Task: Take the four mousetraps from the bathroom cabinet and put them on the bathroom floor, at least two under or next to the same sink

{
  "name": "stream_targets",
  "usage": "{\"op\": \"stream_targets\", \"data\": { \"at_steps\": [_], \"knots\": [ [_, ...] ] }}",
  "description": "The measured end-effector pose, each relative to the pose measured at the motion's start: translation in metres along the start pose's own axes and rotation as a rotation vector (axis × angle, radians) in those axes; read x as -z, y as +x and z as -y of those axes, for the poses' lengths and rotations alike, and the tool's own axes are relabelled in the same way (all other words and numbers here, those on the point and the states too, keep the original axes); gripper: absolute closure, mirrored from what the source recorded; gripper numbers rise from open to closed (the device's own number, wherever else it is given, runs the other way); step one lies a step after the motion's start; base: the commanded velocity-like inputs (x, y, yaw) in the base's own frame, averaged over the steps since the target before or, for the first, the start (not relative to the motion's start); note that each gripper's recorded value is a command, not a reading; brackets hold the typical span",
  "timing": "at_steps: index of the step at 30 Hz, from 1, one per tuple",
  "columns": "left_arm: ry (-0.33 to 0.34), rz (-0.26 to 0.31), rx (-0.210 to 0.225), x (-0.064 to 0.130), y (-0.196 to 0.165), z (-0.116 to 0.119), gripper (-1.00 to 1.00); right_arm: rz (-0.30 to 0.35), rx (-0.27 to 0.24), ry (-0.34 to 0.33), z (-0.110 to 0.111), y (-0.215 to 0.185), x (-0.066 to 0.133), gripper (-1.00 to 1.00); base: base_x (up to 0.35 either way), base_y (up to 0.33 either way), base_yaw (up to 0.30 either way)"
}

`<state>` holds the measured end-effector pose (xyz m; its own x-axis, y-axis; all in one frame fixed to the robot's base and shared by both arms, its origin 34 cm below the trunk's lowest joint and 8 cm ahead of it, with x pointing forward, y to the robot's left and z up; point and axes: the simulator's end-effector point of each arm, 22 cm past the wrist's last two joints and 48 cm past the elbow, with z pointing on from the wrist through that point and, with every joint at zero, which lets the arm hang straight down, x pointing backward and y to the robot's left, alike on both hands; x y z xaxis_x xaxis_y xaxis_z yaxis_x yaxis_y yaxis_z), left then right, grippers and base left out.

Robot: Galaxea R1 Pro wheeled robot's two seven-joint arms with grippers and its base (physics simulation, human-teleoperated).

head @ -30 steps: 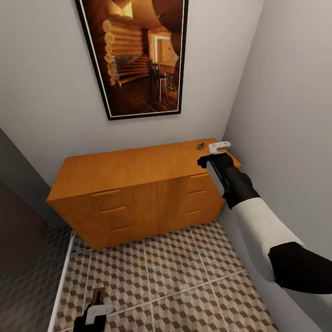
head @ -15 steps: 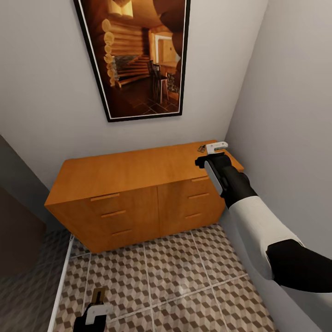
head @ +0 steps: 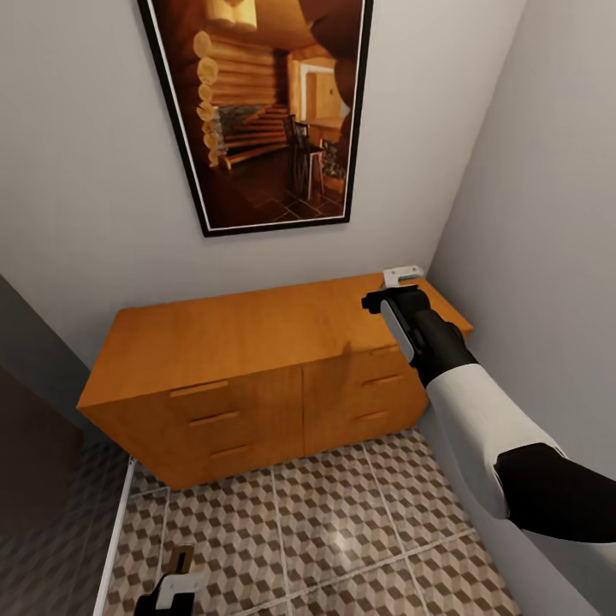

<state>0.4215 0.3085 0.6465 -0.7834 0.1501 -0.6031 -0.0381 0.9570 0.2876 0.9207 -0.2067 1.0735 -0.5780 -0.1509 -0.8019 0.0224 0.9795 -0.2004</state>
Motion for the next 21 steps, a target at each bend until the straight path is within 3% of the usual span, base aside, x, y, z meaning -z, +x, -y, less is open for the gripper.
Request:
{"op": "stream_targets", "data": {
  "at_steps": [10,15,21],
  "knots": [
    [0.052,-0.161,-0.054,0.036,0.081,0.0,1.0,0.001,0.0,0.003,0.002,0.0,-0.001,-1.0,0.012,0.004,0.0],
    [0.048,-0.237,-0.084,0.062,0.126,-0.015,1.0,0.001,0.0,0.004,0.003,0.0,-0.001,-1.0,0.0,0.0,0.0],
    [0.048,-0.295,-0.107,0.074,0.149,-0.021,1.0,0.003,0.0,0.005,0.004,0.0,-0.001,-1.0,0.0,0.0,0.0]
  ]
}}
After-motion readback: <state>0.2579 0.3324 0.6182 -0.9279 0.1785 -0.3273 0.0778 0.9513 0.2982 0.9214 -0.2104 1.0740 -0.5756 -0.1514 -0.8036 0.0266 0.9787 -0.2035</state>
